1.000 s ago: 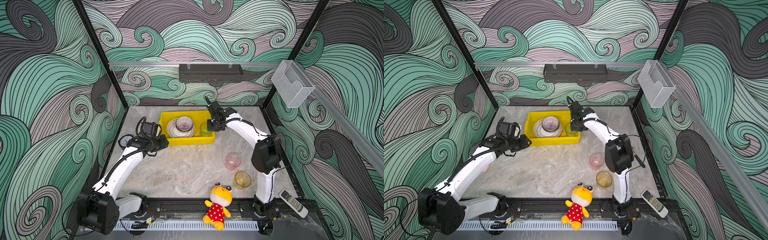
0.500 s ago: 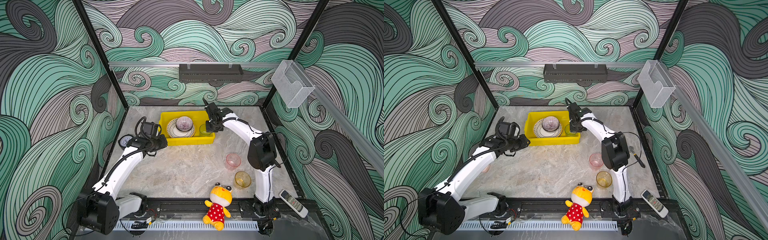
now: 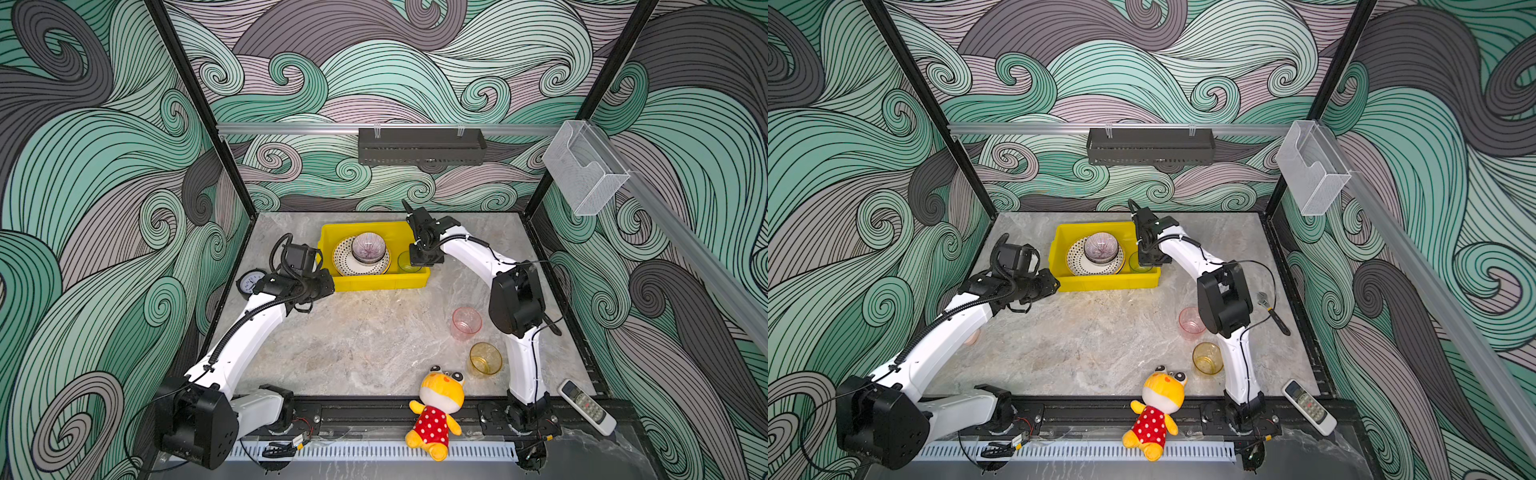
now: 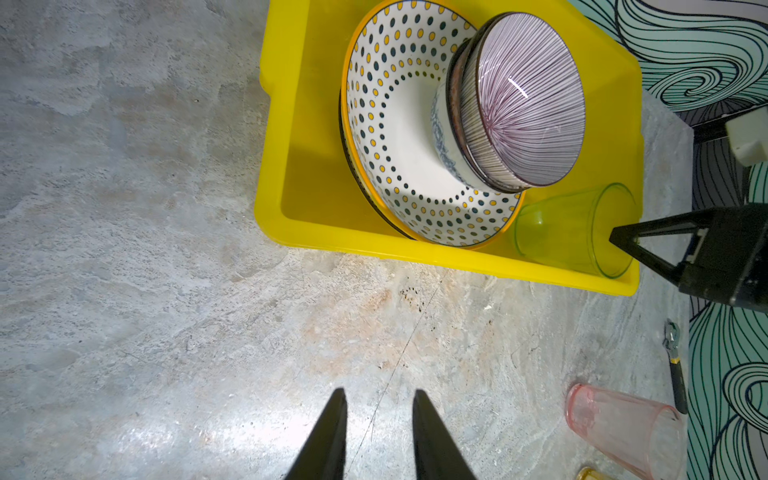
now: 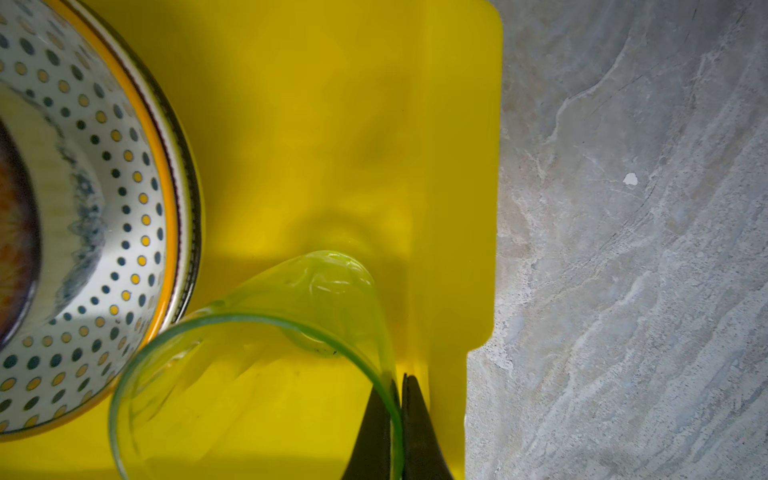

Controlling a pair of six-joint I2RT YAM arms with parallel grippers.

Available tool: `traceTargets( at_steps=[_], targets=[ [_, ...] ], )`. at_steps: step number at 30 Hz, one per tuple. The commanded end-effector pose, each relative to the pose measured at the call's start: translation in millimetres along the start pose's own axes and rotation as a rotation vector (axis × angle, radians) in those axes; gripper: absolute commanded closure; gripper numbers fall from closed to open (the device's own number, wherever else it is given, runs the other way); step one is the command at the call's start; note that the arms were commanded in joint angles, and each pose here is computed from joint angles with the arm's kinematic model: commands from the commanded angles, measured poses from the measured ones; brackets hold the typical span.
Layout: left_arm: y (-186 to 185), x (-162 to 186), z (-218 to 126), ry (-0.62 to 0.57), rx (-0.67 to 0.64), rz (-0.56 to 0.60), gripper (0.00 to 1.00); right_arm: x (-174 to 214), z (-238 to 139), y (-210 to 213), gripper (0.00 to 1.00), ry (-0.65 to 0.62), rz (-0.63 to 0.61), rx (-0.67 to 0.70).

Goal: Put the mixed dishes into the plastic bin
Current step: 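Lift the green glass with the right gripper and lower it into the bin, then open the right gripper, releasing the green glass, and raise it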

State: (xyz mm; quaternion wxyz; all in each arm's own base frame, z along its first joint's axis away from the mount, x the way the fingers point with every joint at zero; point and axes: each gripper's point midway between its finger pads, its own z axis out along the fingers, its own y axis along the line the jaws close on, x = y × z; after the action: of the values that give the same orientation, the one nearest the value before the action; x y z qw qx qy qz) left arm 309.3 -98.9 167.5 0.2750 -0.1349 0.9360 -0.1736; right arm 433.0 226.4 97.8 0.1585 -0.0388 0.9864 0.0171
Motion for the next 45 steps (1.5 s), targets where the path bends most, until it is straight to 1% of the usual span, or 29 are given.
traceTargets(
  at_steps=[1, 8, 10, 15, 18, 21, 24, 28, 34, 38, 45],
  targets=[
    [7, 0, -1, -0.004, -0.026, -0.006, 0.69, 0, -4, 2, 1.00, 0.011, -0.002, -0.002],
    [7, 0, -2, -0.003, -0.026, -0.001, 0.69, 1, -4, 3, 1.00, 0.017, -0.002, -0.006],
    [7, 0, -3, -0.004, -0.026, -0.001, 0.69, 1, -4, 3, 0.96, 0.016, -0.003, -0.006],
    [6, -1, -6, -0.010, -0.024, -0.001, 0.69, 1, -7, 3, 0.96, 0.018, -0.003, -0.010],
    [6, -1, -8, -0.017, -0.023, 0.001, 0.69, -1, -13, 3, 0.92, 0.008, -0.004, -0.015],
    [6, -1, -9, -0.020, -0.023, 0.002, 0.69, -2, -17, 4, 0.91, 0.000, -0.006, -0.018],
    [6, -1, -11, -0.022, -0.020, -0.002, 0.69, -2, -17, 4, 0.89, 0.003, -0.009, -0.021],
    [7, 1, -13, -0.022, -0.021, -0.003, 0.69, 1, -16, 4, 0.85, 0.015, -0.012, -0.017],
    [8, 1, -19, -0.042, -0.021, -0.002, 0.70, 4, -17, 5, 0.84, 0.024, -0.015, -0.022],
    [9, -1, -22, -0.063, -0.018, -0.002, 0.69, 2, -26, 6, 0.82, 0.008, -0.018, -0.031],
    [7, -2, -25, -0.084, -0.002, -0.001, 0.69, -3, -54, 3, 0.76, -0.048, -0.016, -0.042]
  ],
)
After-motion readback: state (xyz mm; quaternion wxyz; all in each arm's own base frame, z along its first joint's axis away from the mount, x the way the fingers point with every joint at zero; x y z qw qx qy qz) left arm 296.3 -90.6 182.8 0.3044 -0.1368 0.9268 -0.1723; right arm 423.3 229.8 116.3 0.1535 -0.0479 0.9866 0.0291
